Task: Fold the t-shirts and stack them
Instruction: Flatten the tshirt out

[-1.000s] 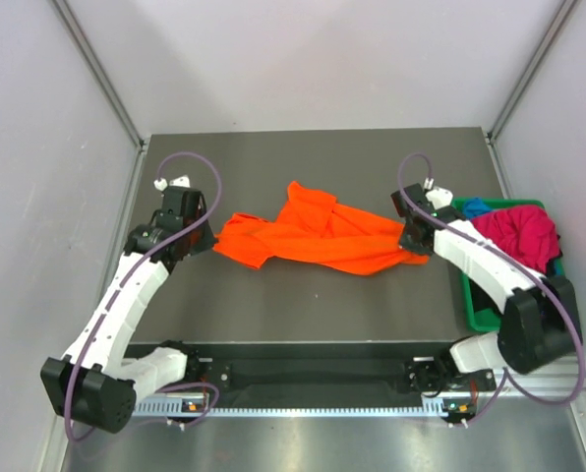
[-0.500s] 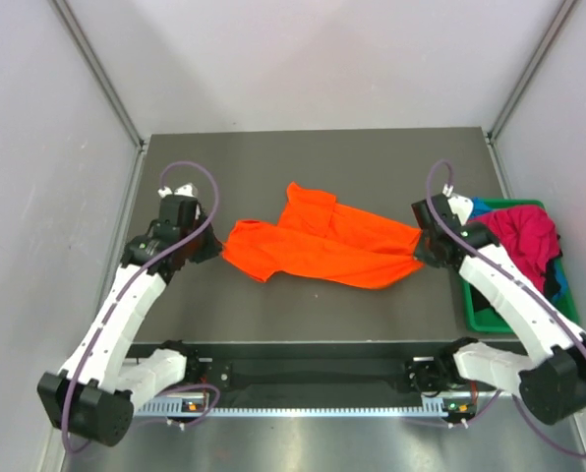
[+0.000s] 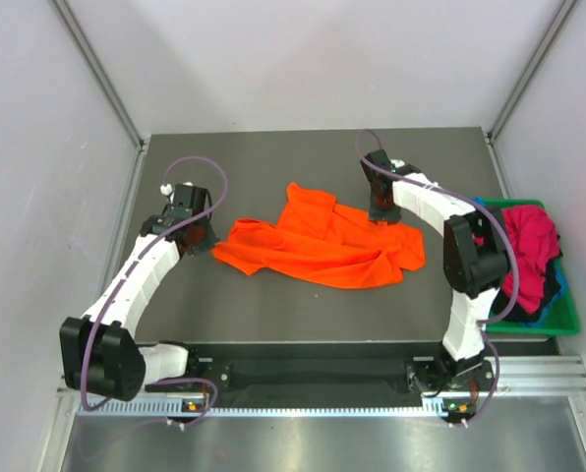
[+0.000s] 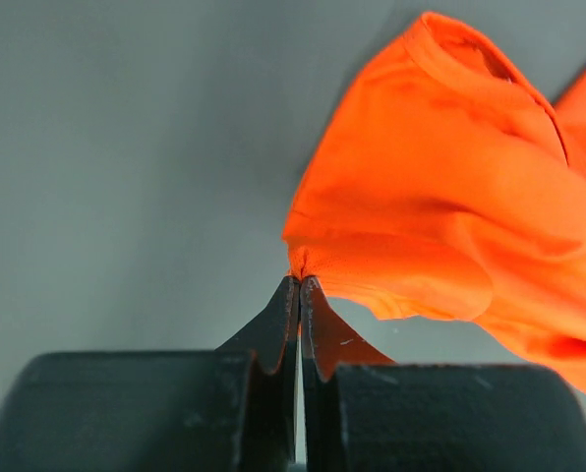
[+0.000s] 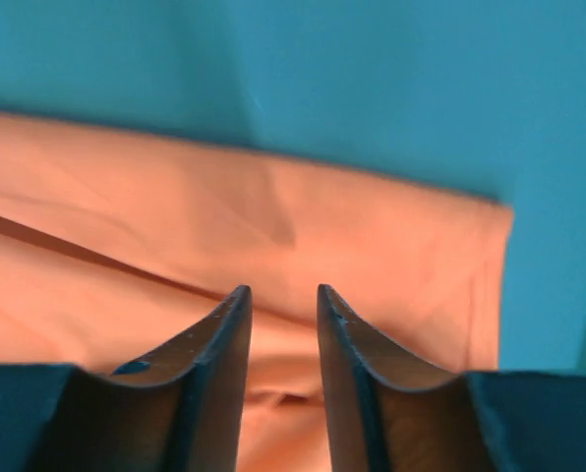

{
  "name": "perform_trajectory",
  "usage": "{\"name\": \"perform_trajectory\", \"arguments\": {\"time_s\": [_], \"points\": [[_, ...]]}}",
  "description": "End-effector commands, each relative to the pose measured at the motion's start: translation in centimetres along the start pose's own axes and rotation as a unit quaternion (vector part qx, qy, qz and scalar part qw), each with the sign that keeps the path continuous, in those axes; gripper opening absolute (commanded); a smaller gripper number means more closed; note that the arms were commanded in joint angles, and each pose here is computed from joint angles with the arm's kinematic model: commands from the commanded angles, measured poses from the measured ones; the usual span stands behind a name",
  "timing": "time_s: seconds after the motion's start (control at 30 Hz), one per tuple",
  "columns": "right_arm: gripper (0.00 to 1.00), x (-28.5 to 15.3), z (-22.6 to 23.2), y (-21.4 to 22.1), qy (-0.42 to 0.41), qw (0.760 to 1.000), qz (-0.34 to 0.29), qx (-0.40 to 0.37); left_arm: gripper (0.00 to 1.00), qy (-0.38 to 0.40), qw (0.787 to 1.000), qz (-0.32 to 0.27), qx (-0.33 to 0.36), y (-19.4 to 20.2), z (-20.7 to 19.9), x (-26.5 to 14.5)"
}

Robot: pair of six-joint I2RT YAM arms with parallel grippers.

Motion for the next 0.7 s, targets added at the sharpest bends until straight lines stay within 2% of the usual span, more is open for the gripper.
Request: {"name": "perform_trajectory", "arguments": {"time_s": [0.0,0.13,0.27,0.37,0.4,0.5,0.53,0.67], "points": [[0.36,-2.0,0.6,-2.5,-0.018,0.999,-0.046,-0.019,0.00,-0.006,0.998,-0.059,-0.006,-1.7,0.2,-0.6],[0.40,-3.7,-0.6,-1.9,-0.006,0.999,-0.048,0.011,0.00,0.018,0.999,-0.047,-0.008,-1.0,0.1,-0.2],[0.39,-4.9,-2.8,0.0,-0.003,0.995,-0.038,0.087,0.00,0.052,0.998,-0.035,-0.011,-0.5,-0.3,0.0],[0.38,-4.9,-5.1,2.5,-0.010,0.989,-0.035,0.143,0.00,0.083,0.996,-0.031,-0.009,-0.3,-0.7,-0.1],[0.38,-4.1,-6.4,3.9,0.003,0.987,-0.017,0.157,0.00,0.106,0.994,-0.025,-0.004,-0.2,-1.0,-0.2],[0.38,-5.1,-8.7,5.6,-0.010,0.982,-0.026,0.189,0.00,0.159,0.987,-0.013,0.005,-0.1,-1.7,-0.6],[0.38,-6.4,-9.1,5.9,-0.023,0.978,-0.048,0.200,0.00,0.168,0.986,-0.008,0.007,-0.1,-1.8,-0.8],[0.36,-7.3,-9.0,8.3,-0.082,0.965,-0.028,0.249,0.00,0.147,0.989,-0.001,0.008,0.0,-1.4,-1.3]]}}
Point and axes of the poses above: each gripper's point midway between its finger pads, its own x axis out along the fingers, its own z axis along the line the jaws close on, y = z × x, the point moved 10 cm from there along -x, back along the fingers
